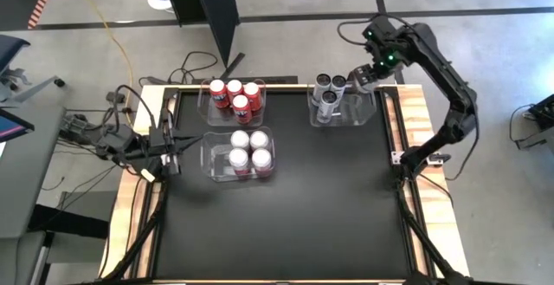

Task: Sort soda cans
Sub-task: Put the white-blue soda can into the top right transparent bin

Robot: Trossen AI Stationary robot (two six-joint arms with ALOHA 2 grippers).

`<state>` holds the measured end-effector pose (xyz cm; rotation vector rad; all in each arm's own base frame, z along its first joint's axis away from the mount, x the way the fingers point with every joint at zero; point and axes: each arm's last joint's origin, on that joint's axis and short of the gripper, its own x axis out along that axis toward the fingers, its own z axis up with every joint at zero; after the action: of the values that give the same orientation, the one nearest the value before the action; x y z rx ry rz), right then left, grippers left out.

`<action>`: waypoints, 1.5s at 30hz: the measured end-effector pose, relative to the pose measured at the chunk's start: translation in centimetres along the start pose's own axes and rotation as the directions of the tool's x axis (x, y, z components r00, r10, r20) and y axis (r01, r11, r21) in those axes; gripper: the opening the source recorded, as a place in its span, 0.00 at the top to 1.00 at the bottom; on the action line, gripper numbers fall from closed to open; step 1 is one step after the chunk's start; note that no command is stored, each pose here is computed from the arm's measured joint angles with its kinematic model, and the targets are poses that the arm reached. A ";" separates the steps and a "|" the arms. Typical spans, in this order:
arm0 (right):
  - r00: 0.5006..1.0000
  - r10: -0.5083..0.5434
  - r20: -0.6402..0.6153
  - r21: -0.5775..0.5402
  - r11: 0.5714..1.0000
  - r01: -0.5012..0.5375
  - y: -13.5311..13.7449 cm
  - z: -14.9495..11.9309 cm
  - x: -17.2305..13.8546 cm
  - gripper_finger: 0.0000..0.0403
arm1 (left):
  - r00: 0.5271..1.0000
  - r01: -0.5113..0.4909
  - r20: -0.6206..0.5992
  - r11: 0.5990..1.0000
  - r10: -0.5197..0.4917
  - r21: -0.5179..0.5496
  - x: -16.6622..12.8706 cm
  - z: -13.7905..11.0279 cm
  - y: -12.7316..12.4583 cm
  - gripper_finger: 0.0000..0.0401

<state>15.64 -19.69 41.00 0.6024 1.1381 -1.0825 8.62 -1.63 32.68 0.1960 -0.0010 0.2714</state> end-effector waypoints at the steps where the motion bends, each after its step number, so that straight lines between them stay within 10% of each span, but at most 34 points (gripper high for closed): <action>1: 1.000 -0.006 -0.017 -0.001 1.000 0.006 -0.1 -0.1 0.5 0.35 | 1.000 0.000 0.001 1.000 0.000 -0.003 0.0 0.0 0.0 1.00; 17: 0.972 -0.087 -0.218 -0.084 0.994 0.070 2.3 3.6 9.7 0.35 | 1.000 -0.001 0.002 0.999 0.001 -0.037 0.0 0.0 0.0 1.00; 45: 0.966 -0.016 -0.259 -0.022 1.000 0.011 3.4 6.4 16.8 0.35 | 1.000 0.004 -0.026 0.999 -0.005 -0.034 0.0 -0.3 -0.1 1.00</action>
<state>21.89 -29.98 27.18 0.7369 1.3797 -1.0224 8.63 -1.62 32.38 0.1586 0.0204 0.2696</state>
